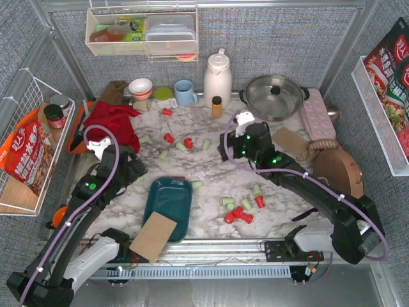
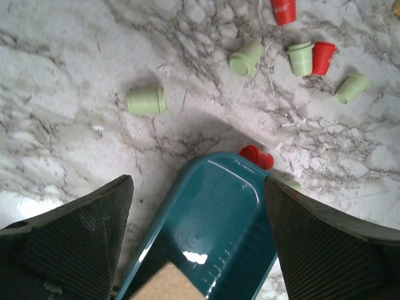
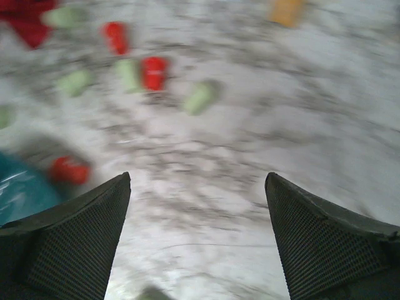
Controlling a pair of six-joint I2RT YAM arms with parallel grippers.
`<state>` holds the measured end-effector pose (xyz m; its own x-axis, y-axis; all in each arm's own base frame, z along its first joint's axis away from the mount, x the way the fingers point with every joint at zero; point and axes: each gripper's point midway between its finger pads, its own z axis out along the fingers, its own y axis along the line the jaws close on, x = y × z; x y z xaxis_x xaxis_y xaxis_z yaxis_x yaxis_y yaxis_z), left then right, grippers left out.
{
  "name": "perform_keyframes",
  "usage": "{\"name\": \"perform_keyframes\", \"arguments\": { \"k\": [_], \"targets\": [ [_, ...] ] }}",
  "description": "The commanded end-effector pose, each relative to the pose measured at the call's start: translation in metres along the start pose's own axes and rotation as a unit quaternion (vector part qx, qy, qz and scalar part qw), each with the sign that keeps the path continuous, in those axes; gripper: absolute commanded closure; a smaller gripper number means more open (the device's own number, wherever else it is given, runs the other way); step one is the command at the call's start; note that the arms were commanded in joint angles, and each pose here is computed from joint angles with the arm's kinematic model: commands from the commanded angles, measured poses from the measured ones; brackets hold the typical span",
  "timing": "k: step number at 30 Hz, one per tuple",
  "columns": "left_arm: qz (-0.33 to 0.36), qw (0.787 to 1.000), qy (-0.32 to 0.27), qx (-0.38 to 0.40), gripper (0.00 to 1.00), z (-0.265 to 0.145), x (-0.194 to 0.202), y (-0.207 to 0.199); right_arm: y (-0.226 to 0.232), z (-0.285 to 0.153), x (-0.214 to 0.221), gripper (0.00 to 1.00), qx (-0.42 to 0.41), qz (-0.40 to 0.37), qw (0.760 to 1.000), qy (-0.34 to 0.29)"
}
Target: Mix the coffee capsules in the storage basket
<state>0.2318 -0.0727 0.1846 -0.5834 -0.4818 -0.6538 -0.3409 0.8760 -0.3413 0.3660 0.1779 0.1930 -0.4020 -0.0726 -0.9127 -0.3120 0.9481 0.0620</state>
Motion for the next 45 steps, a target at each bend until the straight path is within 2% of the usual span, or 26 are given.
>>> {"name": "perform_keyframes", "arguments": {
  "k": [1,5,9,15,19,21,29,36,45],
  "targets": [
    [-0.038,0.998,0.04,-0.022,0.08,-0.004,0.024,0.015,0.108,-0.026,-0.007,0.07,-0.234,-0.004,0.972,-0.015],
    [-0.049,0.997,0.047,-0.034,0.15,0.004,0.039,0.026,0.175,-0.047,0.014,0.08,-0.329,-0.036,0.944,0.0],
    [-0.05,0.997,0.034,-0.038,0.15,0.012,0.042,0.032,0.235,-0.063,0.047,0.08,-0.413,-0.064,0.908,0.034],
    [-0.029,0.999,0.001,-0.029,0.15,0.018,0.031,0.031,0.286,-0.076,0.098,0.09,-0.462,-0.106,0.875,0.097],
    [-0.022,1.0,-0.015,-0.011,0.15,0.019,0.027,0.026,0.301,-0.085,0.129,0.09,-0.477,-0.119,0.86,0.136],
    [-0.017,1.0,-0.023,-0.007,0.16,0.019,0.024,0.026,0.312,-0.088,0.129,0.09,-0.486,-0.122,0.854,0.137],
    [0.013,0.998,-0.063,0.0,0.15,0.015,0.006,0.025,0.327,-0.089,0.17,0.1,-0.493,-0.127,0.84,0.189],
    [0.026,0.994,-0.1,0.021,0.15,0.009,-0.01,0.018,0.333,-0.088,0.187,0.12,-0.499,-0.13,0.829,0.216],
    [0.036,0.994,-0.104,0.015,0.15,0.012,-0.009,0.021,0.335,-0.087,0.2,0.16,-0.5,-0.128,0.823,0.236]
  ]
}}
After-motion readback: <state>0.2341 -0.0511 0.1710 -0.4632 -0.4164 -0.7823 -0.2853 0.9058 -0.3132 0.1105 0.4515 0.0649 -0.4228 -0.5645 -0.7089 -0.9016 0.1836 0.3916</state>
